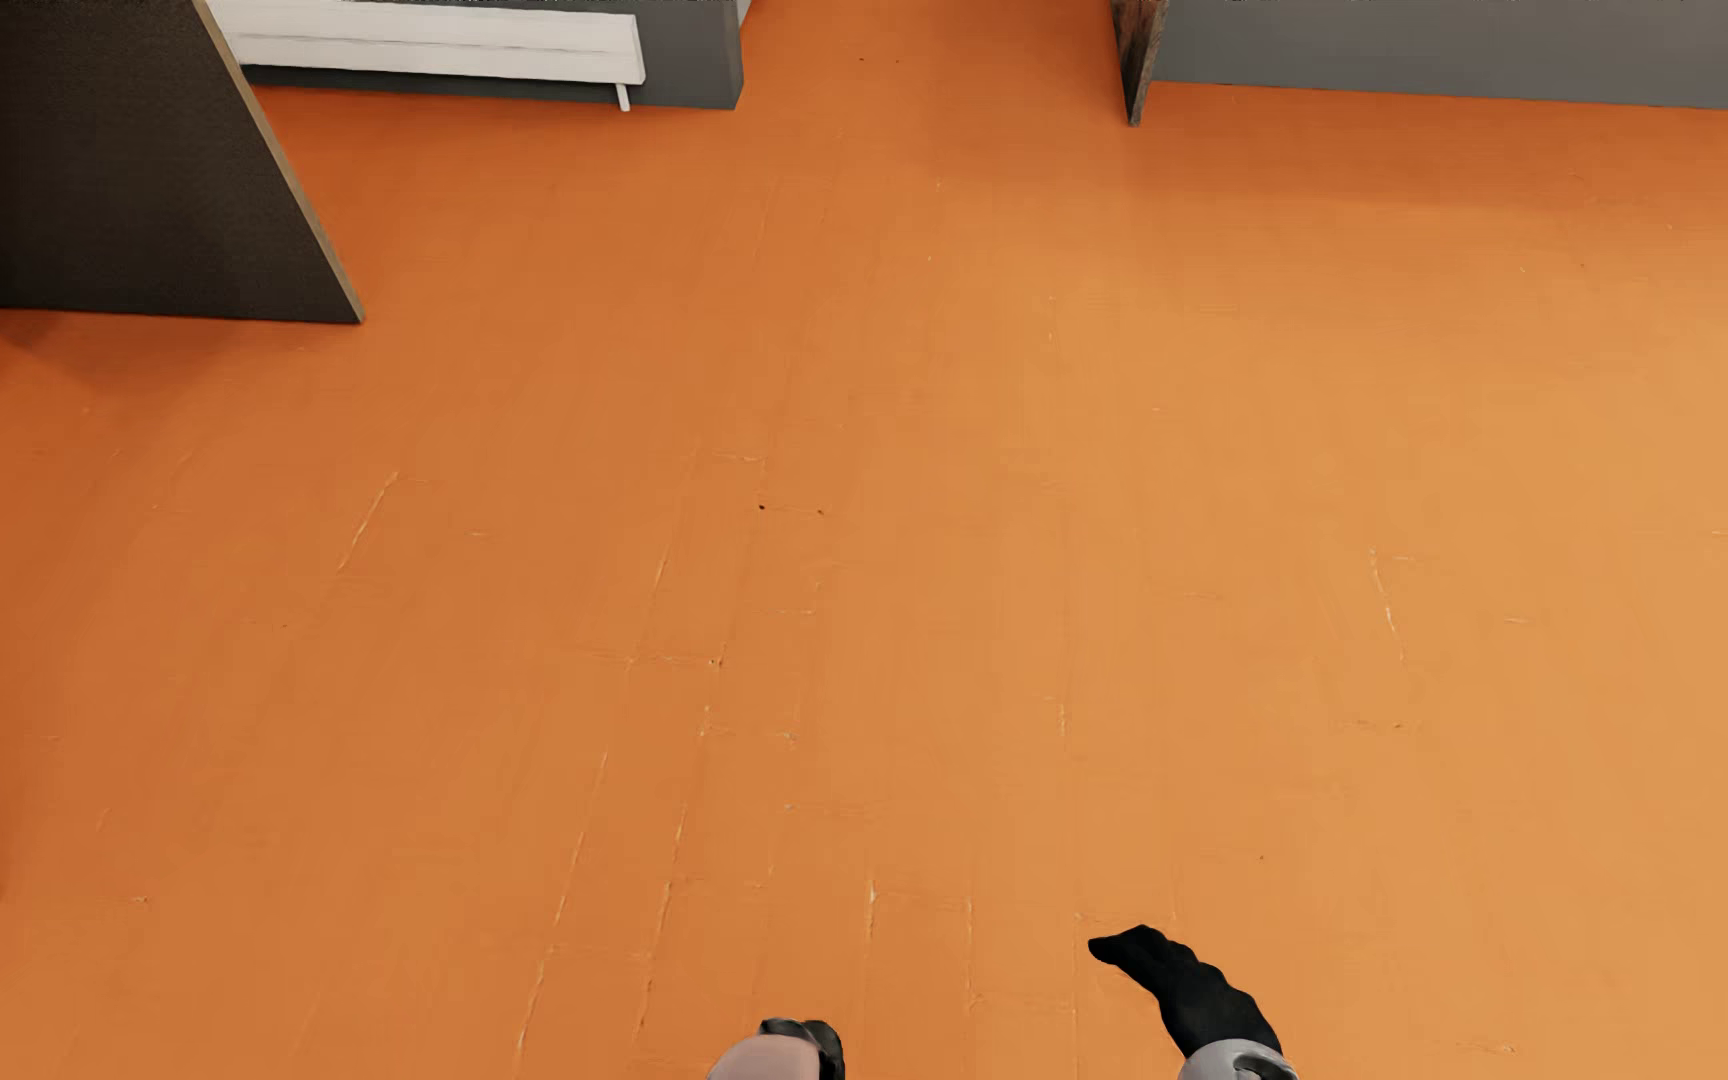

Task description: Move towards the counter

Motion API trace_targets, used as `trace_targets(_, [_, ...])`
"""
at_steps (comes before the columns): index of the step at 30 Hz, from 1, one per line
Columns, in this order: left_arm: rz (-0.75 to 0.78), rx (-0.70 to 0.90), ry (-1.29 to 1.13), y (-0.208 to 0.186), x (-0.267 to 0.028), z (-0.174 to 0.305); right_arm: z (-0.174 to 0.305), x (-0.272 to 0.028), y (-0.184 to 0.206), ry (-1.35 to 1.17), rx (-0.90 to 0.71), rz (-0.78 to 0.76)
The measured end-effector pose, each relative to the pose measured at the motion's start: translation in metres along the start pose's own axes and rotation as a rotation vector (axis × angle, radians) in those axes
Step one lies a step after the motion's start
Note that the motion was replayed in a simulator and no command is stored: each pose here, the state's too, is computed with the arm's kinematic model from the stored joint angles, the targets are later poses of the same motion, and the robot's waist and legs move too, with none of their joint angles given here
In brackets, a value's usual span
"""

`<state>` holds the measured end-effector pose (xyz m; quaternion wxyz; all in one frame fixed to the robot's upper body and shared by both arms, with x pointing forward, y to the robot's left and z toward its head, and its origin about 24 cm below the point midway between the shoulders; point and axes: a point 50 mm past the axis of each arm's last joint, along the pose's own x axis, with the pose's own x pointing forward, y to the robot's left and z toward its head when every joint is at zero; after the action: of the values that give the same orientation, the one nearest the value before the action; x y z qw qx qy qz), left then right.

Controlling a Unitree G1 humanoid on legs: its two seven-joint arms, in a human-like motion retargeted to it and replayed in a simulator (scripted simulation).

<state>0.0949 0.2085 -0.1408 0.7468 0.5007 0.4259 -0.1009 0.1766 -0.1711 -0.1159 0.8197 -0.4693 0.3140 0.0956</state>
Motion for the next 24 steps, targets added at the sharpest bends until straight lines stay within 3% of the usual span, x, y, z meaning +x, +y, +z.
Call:
trace_targets(5, [-0.063,0.067,0.017,-0.02,-0.009,-0.012,0.013,0.005,-0.005,-0.033,-0.071,0.005])
trace_targets(8, [-0.107,0.051,0.074,-0.035,-0.013,-0.016,-0.017,-0.007,0.012,0.113,-0.128,0.061])
trace_targets(11, [-0.111,0.008,0.071,-0.037,-0.008,0.0,-0.053,-0.026,0.037,0.257,-0.096,0.221])
trace_targets(13, [-0.068,-0.002,-0.016,-0.025,0.0,0.024,-0.061,-0.031,0.041,0.206,-0.184,0.32])
trace_targets(15, [-0.023,0.006,-0.111,-0.01,0.009,0.047,-0.065,-0.037,0.037,0.158,-0.223,0.322])
trace_targets(19, [0.073,0.1,-0.291,0.029,0.024,0.101,-0.071,-0.047,0.031,0.234,0.003,0.168])
trace_targets(24, [0.146,0.088,-0.469,0.054,0.02,0.146,-0.073,-0.044,0.034,0.258,-0.042,0.22])
